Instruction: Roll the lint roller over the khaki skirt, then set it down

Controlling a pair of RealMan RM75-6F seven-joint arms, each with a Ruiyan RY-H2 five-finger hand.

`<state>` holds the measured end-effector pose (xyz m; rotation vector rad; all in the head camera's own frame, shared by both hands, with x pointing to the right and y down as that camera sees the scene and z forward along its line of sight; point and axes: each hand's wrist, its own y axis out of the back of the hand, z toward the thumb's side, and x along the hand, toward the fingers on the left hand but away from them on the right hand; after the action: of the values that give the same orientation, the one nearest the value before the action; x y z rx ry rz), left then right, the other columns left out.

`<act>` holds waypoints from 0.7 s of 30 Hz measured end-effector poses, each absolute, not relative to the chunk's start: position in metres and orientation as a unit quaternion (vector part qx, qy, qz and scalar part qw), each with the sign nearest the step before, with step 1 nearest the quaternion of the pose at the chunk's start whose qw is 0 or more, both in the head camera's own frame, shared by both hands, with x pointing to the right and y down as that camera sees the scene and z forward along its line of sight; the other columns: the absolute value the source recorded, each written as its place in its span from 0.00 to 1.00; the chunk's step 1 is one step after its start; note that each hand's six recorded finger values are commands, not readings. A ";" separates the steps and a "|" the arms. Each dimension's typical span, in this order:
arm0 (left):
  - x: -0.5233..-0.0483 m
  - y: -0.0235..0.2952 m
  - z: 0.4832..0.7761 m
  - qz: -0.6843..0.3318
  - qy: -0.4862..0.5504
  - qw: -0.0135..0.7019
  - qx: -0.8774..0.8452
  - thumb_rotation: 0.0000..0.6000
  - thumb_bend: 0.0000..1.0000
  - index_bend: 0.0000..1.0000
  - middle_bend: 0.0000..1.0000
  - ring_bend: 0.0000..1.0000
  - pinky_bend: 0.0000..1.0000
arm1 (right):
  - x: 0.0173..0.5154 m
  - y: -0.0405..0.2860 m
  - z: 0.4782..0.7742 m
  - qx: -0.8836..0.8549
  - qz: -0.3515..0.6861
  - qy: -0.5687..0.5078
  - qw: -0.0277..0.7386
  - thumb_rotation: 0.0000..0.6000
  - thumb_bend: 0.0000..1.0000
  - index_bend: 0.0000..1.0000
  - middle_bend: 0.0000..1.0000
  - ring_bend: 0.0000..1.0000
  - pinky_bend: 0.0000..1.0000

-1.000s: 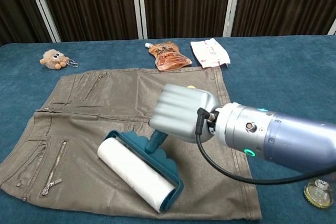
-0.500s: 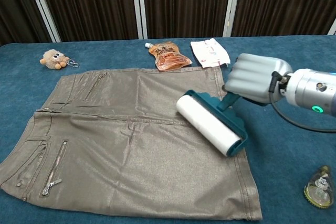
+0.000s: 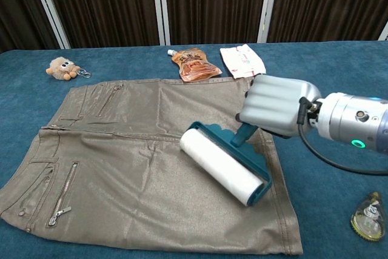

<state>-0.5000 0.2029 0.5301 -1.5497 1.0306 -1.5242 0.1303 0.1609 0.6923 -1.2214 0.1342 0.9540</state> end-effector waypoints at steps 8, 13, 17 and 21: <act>-0.502 0.204 0.529 -0.592 0.400 0.362 -0.599 1.00 0.04 0.00 0.00 0.00 0.00 | 0.081 0.194 0.683 -0.567 0.376 0.072 0.729 1.00 0.92 0.50 0.50 0.40 0.40; -0.503 0.205 0.529 -0.593 0.400 0.361 -0.598 1.00 0.04 0.00 0.00 0.00 0.00 | 0.054 0.210 0.677 -0.567 0.352 0.078 0.741 1.00 0.92 0.50 0.50 0.40 0.40; -0.504 0.206 0.528 -0.593 0.402 0.360 -0.597 1.00 0.04 0.00 0.00 0.00 0.00 | 0.051 0.211 0.678 -0.560 0.357 0.082 0.743 1.00 0.92 0.50 0.50 0.40 0.40; -0.504 0.206 0.528 -0.594 0.401 0.360 -0.597 1.00 0.04 0.00 0.00 0.00 0.00 | 0.065 0.199 0.685 -0.543 0.380 0.083 0.744 1.00 0.92 0.50 0.50 0.40 0.40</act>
<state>-0.5043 0.2058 0.5283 -1.5399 1.0344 -1.5302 0.0655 0.1986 0.6847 -1.1880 0.1825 0.8324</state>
